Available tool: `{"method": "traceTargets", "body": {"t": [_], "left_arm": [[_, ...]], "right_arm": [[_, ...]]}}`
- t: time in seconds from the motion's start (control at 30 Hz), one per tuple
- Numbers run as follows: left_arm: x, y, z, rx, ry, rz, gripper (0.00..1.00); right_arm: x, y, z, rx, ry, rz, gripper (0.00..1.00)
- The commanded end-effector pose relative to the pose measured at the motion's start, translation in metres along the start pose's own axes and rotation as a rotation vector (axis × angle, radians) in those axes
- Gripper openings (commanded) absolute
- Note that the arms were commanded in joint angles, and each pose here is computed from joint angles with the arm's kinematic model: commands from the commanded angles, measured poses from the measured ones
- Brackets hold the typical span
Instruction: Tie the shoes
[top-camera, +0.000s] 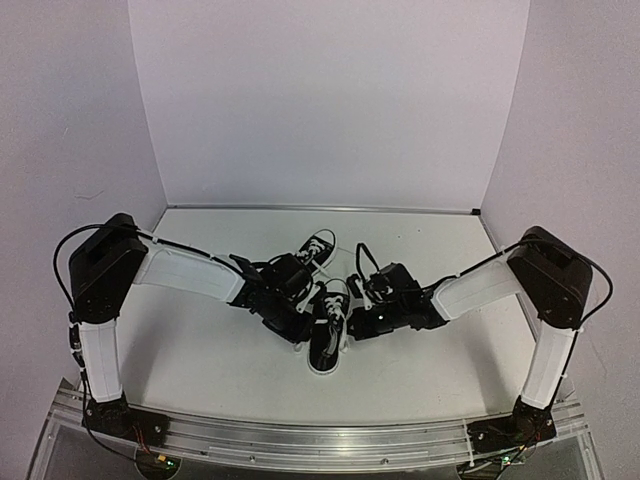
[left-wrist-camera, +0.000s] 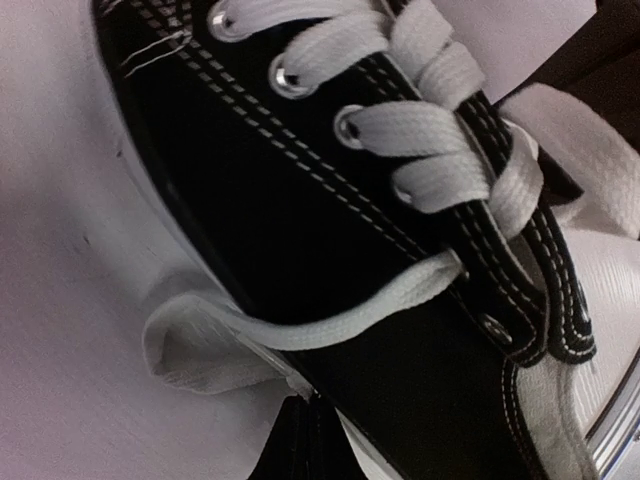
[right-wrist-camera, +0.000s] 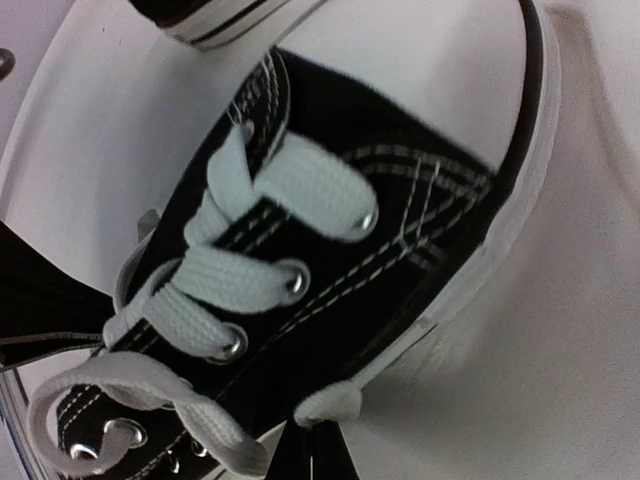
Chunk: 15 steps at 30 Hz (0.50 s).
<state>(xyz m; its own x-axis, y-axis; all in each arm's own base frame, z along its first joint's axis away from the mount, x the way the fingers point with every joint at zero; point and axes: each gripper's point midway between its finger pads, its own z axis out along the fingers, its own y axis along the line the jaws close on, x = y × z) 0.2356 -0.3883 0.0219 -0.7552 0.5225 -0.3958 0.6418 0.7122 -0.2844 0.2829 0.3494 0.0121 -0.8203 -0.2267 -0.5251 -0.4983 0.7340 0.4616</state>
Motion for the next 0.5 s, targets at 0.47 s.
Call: {"method": "traceTargets", "body": {"t": [0.47], "left_arm": [[0.023,-0.053,-0.041,0.131,-0.066,0.000,0.00]], "right_arm": [[0.057,0.096,0.005,-0.182,0.069,0.008,0.00]]}}
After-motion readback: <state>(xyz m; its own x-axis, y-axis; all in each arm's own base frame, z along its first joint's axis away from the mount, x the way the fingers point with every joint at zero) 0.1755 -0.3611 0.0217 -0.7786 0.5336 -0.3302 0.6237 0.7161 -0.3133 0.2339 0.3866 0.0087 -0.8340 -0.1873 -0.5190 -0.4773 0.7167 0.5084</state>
